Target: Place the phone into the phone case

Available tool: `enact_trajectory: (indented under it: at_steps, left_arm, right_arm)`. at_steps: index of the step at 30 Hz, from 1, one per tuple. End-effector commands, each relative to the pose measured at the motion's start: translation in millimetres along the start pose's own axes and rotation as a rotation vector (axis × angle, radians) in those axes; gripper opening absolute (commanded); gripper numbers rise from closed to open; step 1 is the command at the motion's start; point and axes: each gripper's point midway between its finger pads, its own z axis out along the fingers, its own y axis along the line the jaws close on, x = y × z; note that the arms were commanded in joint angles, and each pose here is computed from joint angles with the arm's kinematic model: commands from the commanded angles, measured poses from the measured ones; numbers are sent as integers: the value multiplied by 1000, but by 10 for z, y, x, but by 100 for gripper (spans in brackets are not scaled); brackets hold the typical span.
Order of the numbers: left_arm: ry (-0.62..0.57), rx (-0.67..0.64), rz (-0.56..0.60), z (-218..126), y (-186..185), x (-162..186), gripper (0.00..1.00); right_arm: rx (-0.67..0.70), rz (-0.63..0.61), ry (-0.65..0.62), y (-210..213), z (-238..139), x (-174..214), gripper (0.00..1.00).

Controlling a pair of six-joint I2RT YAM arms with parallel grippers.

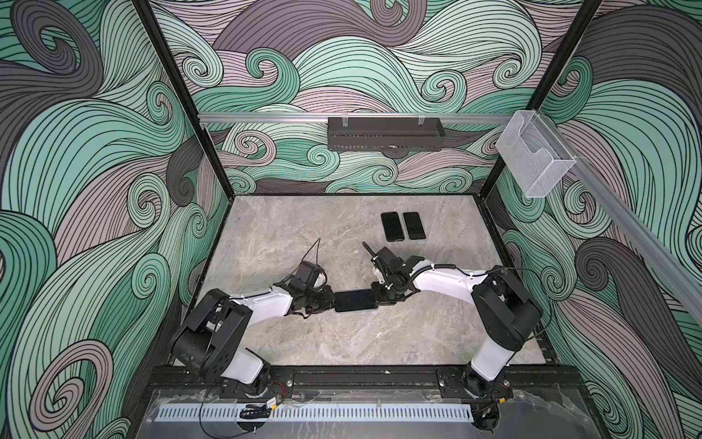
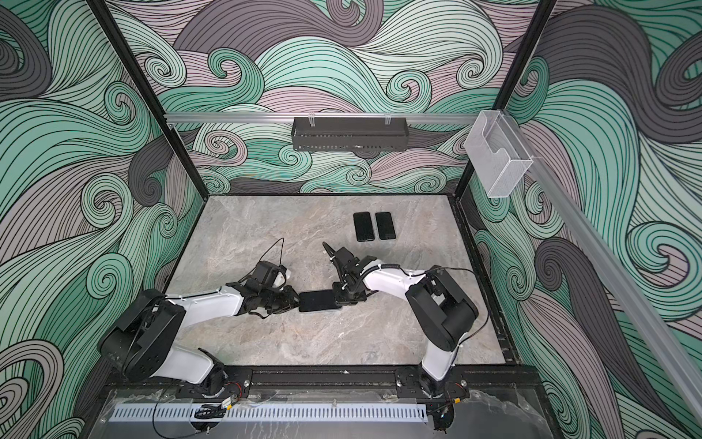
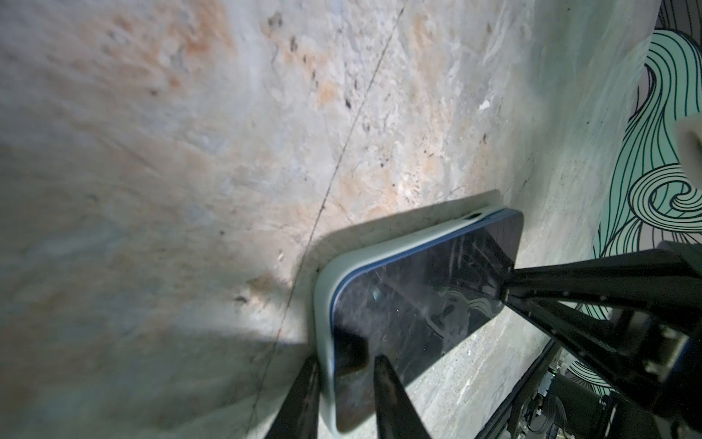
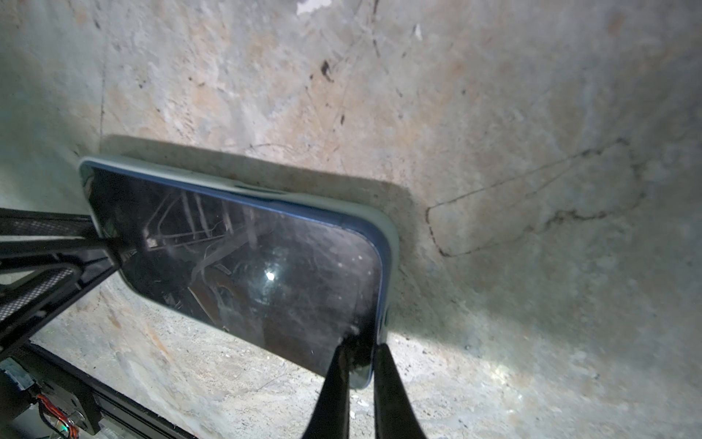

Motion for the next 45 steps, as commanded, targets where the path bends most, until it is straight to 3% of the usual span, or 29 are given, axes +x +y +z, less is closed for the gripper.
enact_trajectory:
  at_steps: [1, 28, 40, 45]
  left_arm:
    - [-3, 4, 17, -41, -46, 22, 28]
    - [-34, -1, 9, -129, -75, -15, 27]
    - [-60, -20, 8, -172, -64, -62, 27]
    - [-75, -40, 16, -215, -49, -91, 28]
  right_arm:
    - [121, -56, 186, -322, 868, 600, 11]
    - [255, -99, 236, -547, 952, 762, 11]
    - [91, -226, 44, 101, 212, 225, 21]
    - [44, -212, -7, 235, -61, 15, 22]
